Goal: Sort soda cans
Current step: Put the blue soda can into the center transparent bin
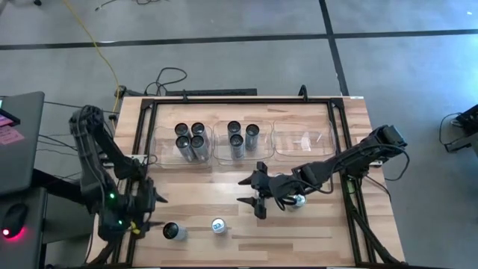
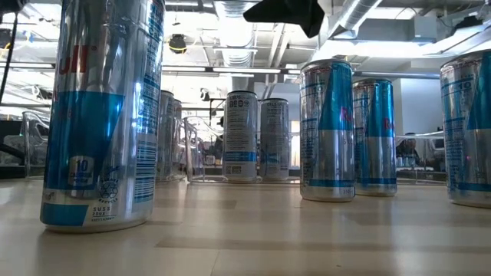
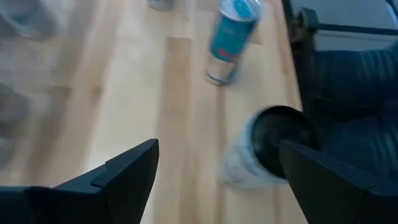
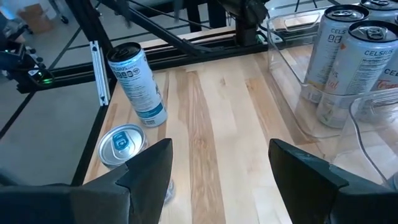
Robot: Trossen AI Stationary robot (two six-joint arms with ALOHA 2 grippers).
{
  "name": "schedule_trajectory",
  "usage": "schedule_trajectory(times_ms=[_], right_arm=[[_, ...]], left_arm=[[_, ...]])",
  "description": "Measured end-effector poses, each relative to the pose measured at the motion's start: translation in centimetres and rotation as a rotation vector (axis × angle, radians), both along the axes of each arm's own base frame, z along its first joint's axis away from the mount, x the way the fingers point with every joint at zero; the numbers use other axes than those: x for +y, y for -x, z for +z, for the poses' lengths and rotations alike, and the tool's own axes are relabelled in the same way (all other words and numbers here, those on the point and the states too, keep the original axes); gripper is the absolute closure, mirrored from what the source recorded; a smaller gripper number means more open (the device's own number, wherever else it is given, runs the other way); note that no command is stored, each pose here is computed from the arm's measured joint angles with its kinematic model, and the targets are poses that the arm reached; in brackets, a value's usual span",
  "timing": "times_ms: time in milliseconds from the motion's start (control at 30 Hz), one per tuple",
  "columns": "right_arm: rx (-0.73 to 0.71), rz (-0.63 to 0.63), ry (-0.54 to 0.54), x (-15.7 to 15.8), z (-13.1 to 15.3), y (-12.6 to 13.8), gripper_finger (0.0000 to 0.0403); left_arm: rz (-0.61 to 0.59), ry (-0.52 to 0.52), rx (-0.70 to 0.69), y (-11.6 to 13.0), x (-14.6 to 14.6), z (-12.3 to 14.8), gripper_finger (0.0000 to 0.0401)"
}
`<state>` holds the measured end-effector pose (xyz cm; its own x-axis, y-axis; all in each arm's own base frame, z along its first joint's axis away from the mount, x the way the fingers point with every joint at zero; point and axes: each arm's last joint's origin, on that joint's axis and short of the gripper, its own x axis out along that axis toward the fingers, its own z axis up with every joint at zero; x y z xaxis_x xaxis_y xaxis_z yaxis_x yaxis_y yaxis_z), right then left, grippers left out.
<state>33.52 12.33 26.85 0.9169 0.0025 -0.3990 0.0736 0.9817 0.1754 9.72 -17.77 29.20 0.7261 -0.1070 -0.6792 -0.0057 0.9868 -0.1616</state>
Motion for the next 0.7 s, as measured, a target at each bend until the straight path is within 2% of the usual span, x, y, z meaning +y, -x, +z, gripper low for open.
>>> schedule_trajectory(times_ms=[300, 567, 700], right_arm=[[0.001, 0.002, -0.001, 0.1, 0.0, 0.0, 0.0117], [0.008, 0.014, 0.001, 0.4, -0.1, 0.2, 0.0117], [0.01, 0.015, 0.001, 0.4, -0.1, 0.2, 0.0117]], left_arm=[[-0.101, 0.135, -0.013, -1.3, -3.4, -0.5, 0.0074], [-0.061, 0.043, 0.034, -1.5, -3.8, -2.1, 0.0074], [-0.057, 0.032, 0.039, -1.7, -4.2, -2.5, 0.0074]])
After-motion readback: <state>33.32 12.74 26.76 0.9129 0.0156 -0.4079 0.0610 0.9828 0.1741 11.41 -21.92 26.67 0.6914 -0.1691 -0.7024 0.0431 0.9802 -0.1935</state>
